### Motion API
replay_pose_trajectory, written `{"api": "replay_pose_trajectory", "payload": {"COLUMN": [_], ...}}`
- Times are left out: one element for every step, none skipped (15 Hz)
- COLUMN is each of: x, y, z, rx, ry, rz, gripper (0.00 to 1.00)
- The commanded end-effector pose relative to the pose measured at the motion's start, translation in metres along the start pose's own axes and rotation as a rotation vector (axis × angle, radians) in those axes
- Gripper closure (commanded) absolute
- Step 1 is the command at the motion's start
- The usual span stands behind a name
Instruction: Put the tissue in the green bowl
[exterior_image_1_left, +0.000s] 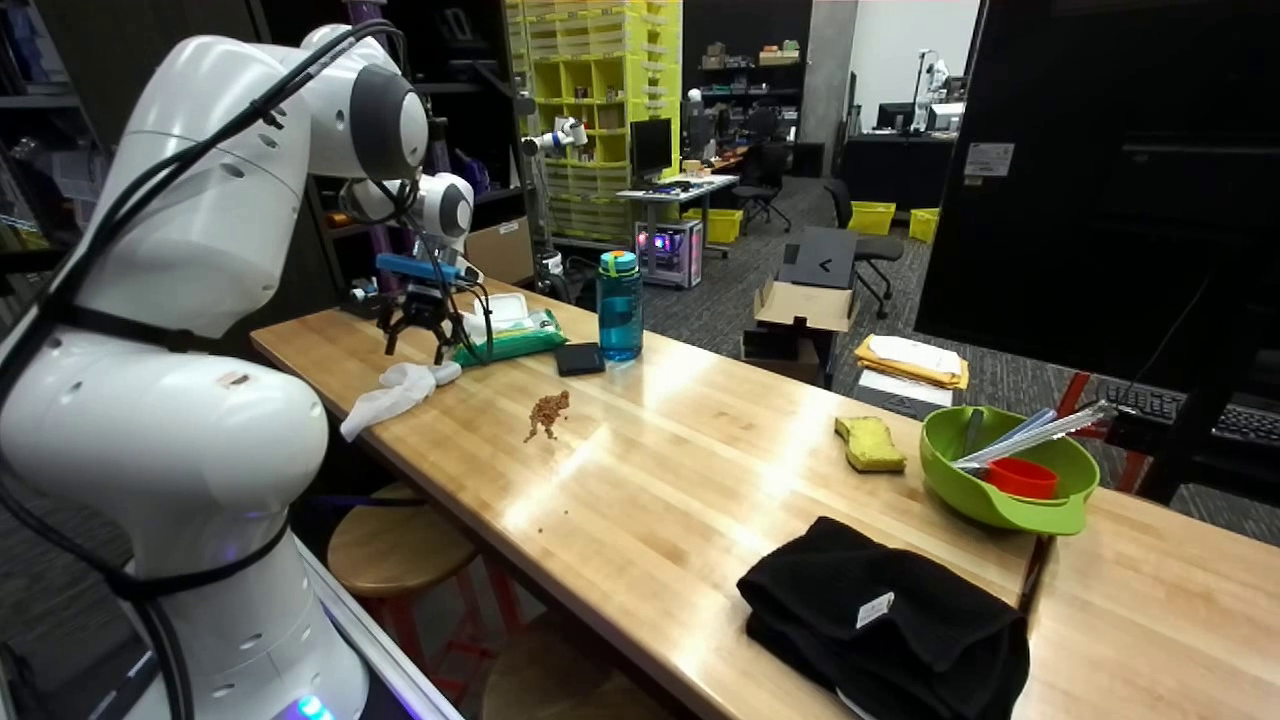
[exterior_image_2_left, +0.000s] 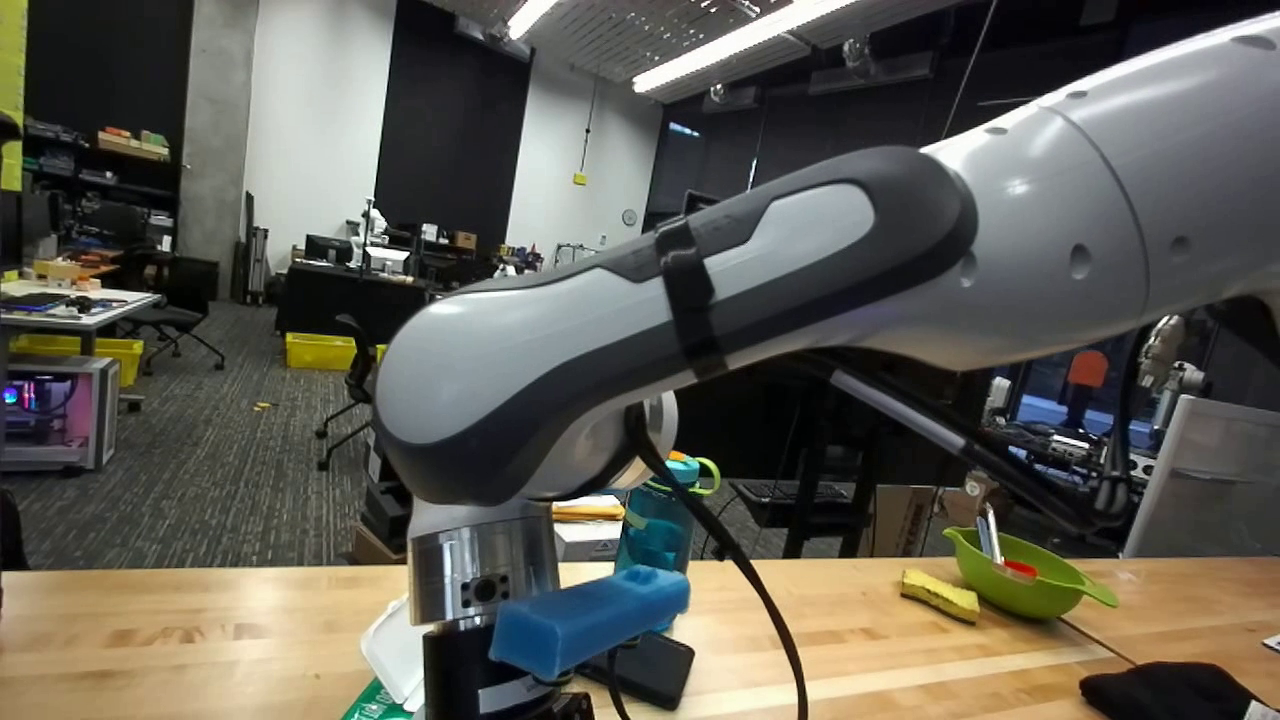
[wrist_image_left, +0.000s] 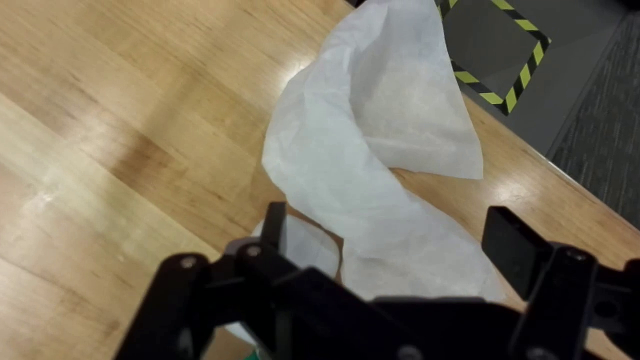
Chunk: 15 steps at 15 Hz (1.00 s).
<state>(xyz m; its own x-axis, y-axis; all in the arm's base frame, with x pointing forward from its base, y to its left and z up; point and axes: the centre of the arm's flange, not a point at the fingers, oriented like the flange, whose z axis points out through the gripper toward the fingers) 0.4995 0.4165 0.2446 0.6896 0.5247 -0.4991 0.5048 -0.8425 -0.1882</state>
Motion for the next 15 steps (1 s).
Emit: {"api": "replay_pose_trajectory", "payload": {"x": [-0.013, -0.015, -0.017, -0.019, -0.019, -0.02, -0.021, -0.021, -0.023, -0.023, -0.025, -0.028, -0.03, -0.033, -0.036], "y": [-0.004, -0.004, -0.005, -0.005, -0.005, -0.005, -0.004, -0.004, -0.004, -0.004, -0.004, -0.004, -0.004, -0.003, -0.002], "z": [0.01, 0.012, 0.013, 0.015, 0.018, 0.019, 0.02, 0.021, 0.021, 0.022, 0.021, 0.019, 0.018, 0.014, 0.012], "rx": [0.013, 0.012, 0.014, 0.015, 0.016, 0.017, 0.017, 0.016, 0.015, 0.012, 0.01, 0.006, 0.001, -0.002, -0.005], "ry": [-0.018, -0.023, -0.033, -0.037, -0.04, -0.045, -0.049, -0.051, -0.051, -0.053, -0.055, -0.056, -0.053, -0.05, -0.045], "rz": [0.045, 0.052, 0.06, 0.066, 0.071, 0.076, 0.08, 0.085, 0.09, 0.094, 0.095, 0.097, 0.101, 0.107, 0.113], "gripper": [0.0, 0.0, 0.0, 0.25, 0.27, 0.32, 0.41, 0.48, 0.58, 0.65, 0.72, 0.81, 0.87, 0.95, 0.99]}}
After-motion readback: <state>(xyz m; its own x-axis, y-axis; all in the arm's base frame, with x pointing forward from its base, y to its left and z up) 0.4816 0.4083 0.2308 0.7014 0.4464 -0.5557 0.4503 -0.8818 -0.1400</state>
